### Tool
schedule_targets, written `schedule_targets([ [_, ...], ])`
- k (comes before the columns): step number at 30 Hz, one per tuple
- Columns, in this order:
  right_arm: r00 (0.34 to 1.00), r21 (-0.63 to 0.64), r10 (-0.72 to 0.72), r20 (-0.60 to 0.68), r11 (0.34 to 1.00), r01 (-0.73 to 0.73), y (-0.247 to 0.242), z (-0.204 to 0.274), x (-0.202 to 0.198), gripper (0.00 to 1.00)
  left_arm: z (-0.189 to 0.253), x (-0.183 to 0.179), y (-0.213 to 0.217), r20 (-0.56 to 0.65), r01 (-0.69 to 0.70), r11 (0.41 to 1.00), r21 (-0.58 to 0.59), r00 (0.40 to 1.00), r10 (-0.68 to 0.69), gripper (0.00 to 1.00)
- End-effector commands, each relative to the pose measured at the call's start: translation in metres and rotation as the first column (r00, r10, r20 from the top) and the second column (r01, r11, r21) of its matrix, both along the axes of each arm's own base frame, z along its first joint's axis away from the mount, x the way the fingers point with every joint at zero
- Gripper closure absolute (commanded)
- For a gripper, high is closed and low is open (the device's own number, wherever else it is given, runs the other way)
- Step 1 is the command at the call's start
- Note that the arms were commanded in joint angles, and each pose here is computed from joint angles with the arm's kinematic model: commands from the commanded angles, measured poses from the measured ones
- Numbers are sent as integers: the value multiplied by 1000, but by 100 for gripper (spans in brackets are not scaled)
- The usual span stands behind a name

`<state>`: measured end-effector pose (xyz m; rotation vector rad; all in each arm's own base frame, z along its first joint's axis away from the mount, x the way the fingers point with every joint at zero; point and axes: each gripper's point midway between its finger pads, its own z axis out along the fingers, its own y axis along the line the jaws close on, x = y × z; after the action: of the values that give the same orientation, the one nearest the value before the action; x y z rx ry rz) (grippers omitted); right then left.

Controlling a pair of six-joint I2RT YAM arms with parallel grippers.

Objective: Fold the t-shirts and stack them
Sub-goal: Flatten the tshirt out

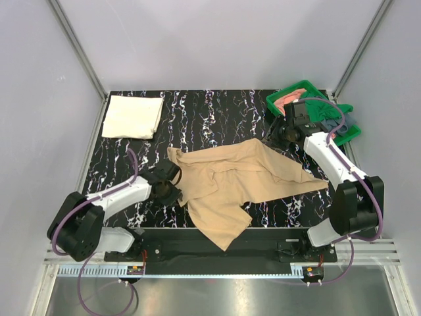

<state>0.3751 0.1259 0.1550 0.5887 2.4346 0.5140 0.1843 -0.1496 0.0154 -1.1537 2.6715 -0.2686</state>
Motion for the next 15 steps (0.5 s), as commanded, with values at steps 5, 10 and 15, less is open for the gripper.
schedule_targets([
  [5,998,-16,-25,49,1000,26,-8,12,-3,49,-1,11,-6,-3,-1,999,40,1000,1,71],
  [10,999,-27,-26,47,999,27,-10,11,-5,49,-2,3,-6,-40,32,994,100,999,-28,81],
  [15,1000,-26,-24,12,999,25,-12,9,-14,46,9,9,-4,9,44,992,116,999,-46,100],
])
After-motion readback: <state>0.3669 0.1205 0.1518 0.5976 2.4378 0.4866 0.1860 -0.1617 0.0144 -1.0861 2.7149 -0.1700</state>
